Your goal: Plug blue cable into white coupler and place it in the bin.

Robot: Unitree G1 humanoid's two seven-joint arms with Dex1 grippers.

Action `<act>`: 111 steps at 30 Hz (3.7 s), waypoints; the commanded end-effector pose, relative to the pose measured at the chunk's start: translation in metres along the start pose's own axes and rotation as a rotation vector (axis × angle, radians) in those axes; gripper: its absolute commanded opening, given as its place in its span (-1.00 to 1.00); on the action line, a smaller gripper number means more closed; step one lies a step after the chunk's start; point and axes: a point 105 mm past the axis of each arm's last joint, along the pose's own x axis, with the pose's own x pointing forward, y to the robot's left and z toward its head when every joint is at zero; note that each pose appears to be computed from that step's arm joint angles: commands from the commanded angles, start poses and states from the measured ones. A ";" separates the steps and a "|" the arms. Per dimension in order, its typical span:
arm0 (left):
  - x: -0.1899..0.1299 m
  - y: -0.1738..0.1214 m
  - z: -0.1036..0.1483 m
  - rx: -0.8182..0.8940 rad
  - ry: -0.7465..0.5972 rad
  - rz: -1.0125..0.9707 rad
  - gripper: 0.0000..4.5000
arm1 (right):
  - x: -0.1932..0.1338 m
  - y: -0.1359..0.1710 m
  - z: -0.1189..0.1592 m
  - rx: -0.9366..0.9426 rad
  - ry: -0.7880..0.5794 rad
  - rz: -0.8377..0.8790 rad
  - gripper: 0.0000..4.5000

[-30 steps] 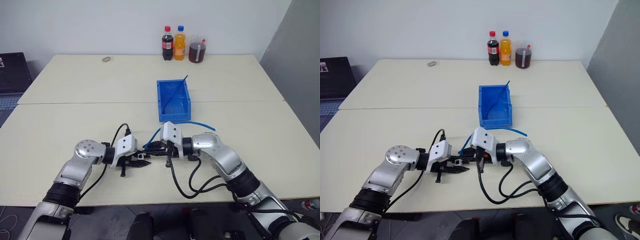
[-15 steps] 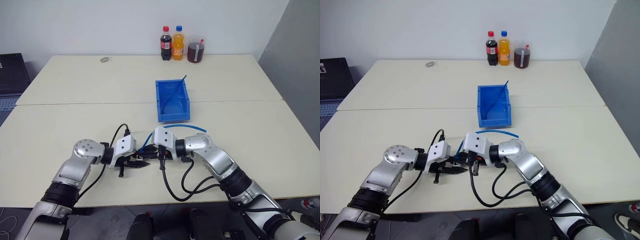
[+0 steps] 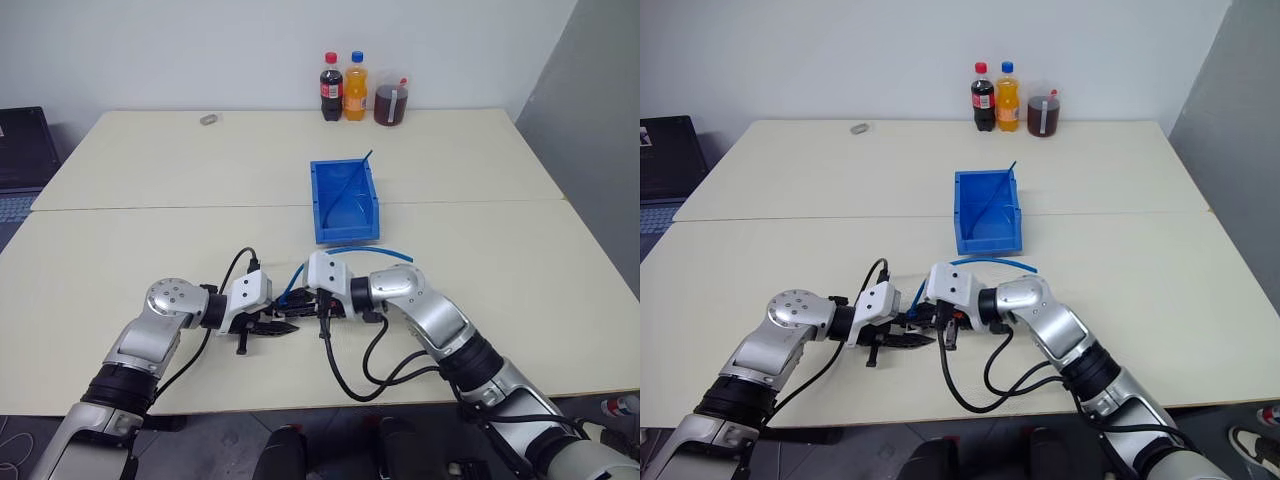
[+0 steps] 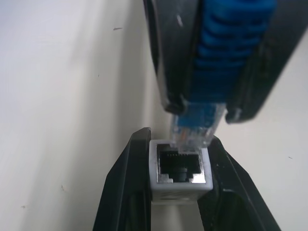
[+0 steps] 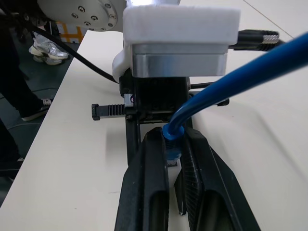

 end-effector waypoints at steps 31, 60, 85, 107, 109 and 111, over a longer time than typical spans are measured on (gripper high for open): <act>-0.003 -0.007 -0.020 -0.057 0.085 -0.043 -0.64 | 0.012 0.004 -0.010 -0.056 0.082 0.036 -0.95; -0.004 -0.008 -0.024 -0.064 0.084 -0.031 -0.64 | 0.013 0.021 -0.086 0.045 0.465 0.186 -0.95; -0.014 -0.006 -0.031 -0.098 0.073 0.055 0.14 | -0.003 0.000 -0.026 0.028 0.135 -0.051 -0.95; -0.055 0.062 0.038 -0.040 -0.117 0.443 1.00 | -0.113 -0.113 0.087 0.220 -0.275 -0.576 -0.95; -0.054 0.067 0.048 -0.036 -0.149 0.452 1.00 | -0.115 -0.134 0.081 0.253 -0.258 -0.634 -0.95; -0.052 0.071 0.058 -0.029 -0.171 0.452 1.00 | -0.112 -0.153 0.073 0.281 -0.229 -0.665 -0.95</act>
